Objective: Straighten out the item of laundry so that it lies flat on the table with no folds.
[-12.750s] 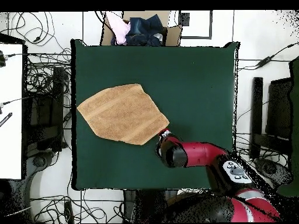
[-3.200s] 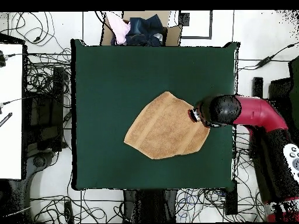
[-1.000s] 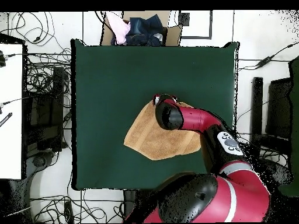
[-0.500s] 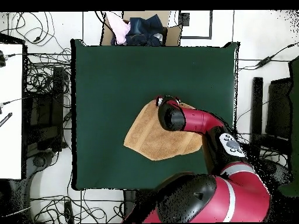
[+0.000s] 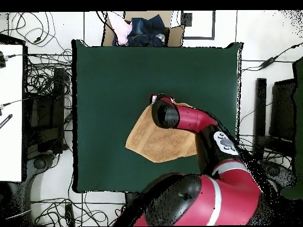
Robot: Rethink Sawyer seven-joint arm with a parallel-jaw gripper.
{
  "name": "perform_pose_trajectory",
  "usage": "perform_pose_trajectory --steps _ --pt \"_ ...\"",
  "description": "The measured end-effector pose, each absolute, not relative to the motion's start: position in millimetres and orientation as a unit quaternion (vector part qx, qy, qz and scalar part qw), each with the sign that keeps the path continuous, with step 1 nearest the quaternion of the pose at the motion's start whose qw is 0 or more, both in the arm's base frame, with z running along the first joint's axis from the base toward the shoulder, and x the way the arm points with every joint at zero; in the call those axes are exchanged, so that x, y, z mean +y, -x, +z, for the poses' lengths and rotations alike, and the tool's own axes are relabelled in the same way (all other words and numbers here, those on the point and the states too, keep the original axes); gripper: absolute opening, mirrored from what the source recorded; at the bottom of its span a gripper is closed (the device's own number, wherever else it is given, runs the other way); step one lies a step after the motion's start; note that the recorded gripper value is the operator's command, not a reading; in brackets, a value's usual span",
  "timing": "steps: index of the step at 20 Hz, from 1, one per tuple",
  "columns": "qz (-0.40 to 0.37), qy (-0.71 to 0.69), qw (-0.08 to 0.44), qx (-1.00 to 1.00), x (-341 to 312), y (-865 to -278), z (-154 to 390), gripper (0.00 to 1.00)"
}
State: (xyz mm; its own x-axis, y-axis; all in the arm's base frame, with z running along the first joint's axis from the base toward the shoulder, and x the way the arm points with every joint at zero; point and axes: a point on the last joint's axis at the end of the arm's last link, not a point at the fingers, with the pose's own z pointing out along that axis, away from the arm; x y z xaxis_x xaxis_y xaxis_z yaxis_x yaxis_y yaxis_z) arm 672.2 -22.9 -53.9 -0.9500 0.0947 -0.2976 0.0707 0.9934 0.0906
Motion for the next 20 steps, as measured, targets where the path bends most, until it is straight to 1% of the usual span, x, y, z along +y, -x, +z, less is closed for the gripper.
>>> perform_pose_trajectory --steps 2,4,5,11,12,20 --pt "0.044 -0.044 0.147 0.987 -12 -674 -53 0.0" --pt "0.053 -0.044 0.135 0.989 13 -676 -51 0.0" --pt "0.056 -0.038 0.126 0.99 32 -675 -50 1.0" --pt "0.054 -0.031 0.12 0.991 50 -672 -51 1.0" --pt "0.053 -0.032 0.119 0.991 49 -671 -51 0.0" --pt "0.052 -0.043 0.119 0.991 33 -671 -51 0.0"
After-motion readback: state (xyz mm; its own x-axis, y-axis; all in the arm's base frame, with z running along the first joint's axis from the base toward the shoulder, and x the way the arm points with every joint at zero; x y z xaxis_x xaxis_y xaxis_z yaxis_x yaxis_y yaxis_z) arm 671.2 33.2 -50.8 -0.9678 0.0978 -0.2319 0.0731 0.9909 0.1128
